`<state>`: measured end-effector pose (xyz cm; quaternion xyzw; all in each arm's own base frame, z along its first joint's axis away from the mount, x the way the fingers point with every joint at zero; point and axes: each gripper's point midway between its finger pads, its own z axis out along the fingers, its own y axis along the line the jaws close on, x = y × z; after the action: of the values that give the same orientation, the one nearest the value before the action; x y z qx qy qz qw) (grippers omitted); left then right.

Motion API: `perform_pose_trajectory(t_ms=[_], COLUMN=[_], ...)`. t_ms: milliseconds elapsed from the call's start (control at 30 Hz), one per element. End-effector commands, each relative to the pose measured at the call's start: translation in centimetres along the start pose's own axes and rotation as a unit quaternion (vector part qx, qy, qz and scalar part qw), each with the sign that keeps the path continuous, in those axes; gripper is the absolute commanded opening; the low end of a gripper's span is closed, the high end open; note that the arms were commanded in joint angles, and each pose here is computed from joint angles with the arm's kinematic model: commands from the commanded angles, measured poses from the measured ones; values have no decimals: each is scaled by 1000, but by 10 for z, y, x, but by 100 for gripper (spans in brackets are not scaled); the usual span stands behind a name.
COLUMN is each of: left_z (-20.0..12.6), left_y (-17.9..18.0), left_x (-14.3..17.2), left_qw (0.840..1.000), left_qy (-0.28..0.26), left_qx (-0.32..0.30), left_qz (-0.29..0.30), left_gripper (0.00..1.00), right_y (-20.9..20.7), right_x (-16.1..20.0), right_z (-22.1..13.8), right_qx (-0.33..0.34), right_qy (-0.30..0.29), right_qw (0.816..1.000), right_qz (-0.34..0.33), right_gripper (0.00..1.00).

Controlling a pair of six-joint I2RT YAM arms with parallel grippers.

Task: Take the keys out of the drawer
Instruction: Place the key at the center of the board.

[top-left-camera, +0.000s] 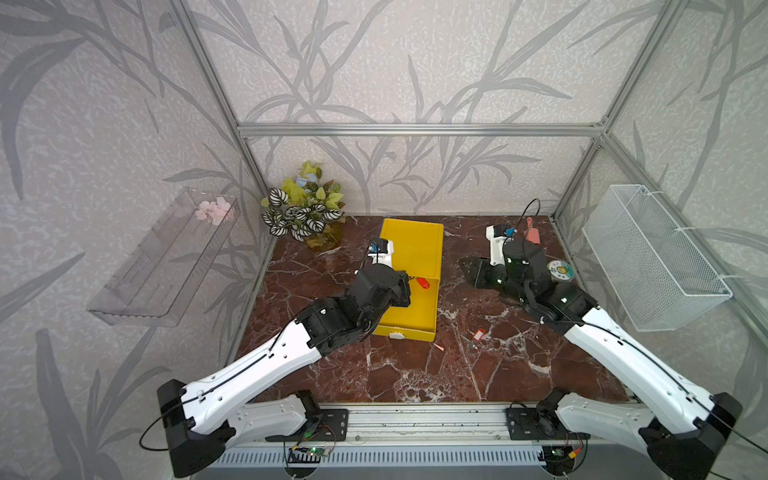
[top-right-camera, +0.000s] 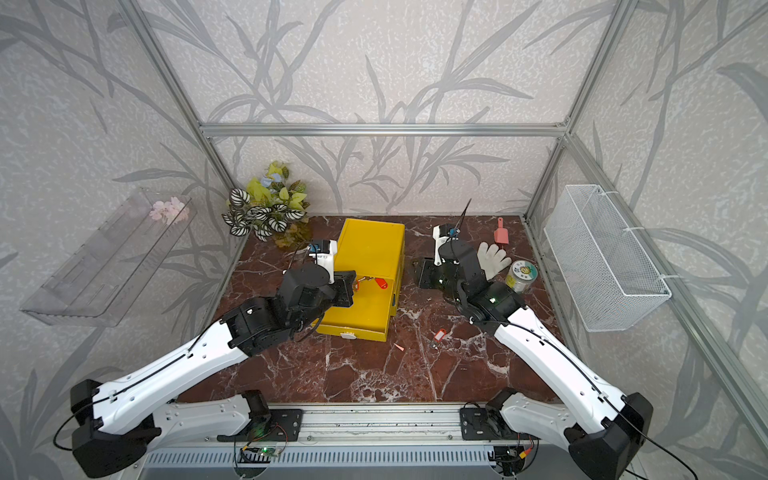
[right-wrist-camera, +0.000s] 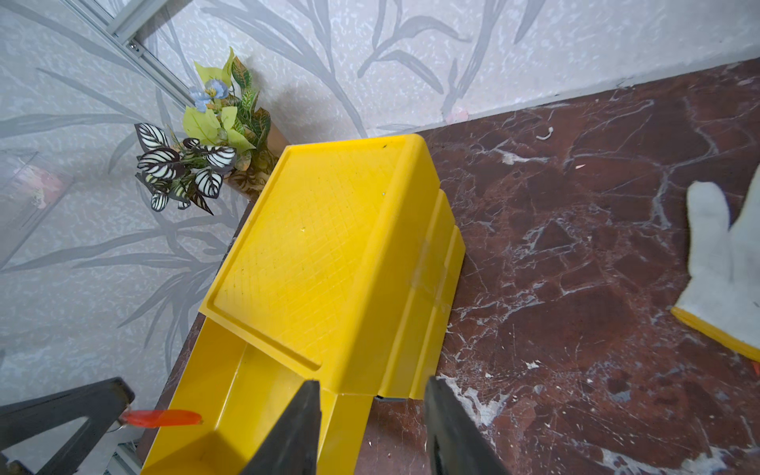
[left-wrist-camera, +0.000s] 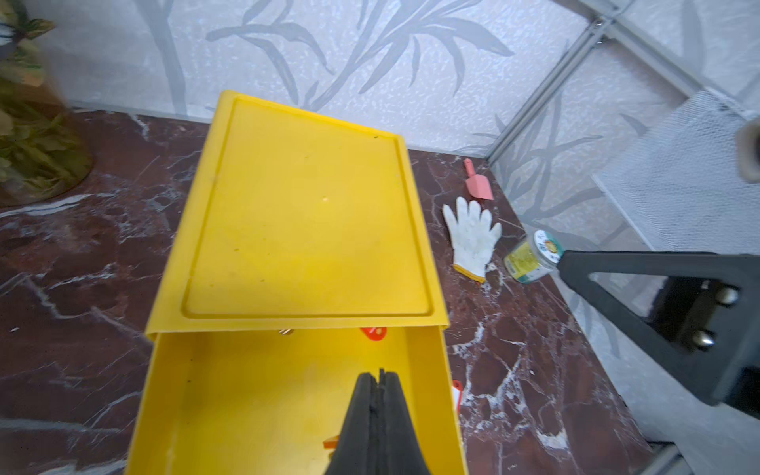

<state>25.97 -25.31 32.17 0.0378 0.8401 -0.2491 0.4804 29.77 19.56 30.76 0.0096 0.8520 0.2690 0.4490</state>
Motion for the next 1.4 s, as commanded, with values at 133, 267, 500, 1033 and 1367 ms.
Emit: perform_pose_trajectory(t_ms=[133,267,500,1033,1367], left_z=[10,42,100,173,185], left_y=[-102,-147,-188,-167,-154], left_x=[9,48,121,225,237], left_qw=[989,976,958,941,934], left_qy=[45,93,157,270,302], left_qx=[137,187,218,129,98], left_qz=[44,68,97,159,161], left_gripper=[0,0,0,9,11], right_y=[-55,-93,-121,-136,-135], right_x=[-1,6,16,7,4], right_z=[-54,-86,-124,-147,-147], right_qx=[114,184,222,255,255], right_qy=[-41,-58,-88,-136,-143], right_qw=[992,981,971,956,955], right_qz=[-32,-35,-28,-40,-44], right_gripper=[44,45,45,45,45])
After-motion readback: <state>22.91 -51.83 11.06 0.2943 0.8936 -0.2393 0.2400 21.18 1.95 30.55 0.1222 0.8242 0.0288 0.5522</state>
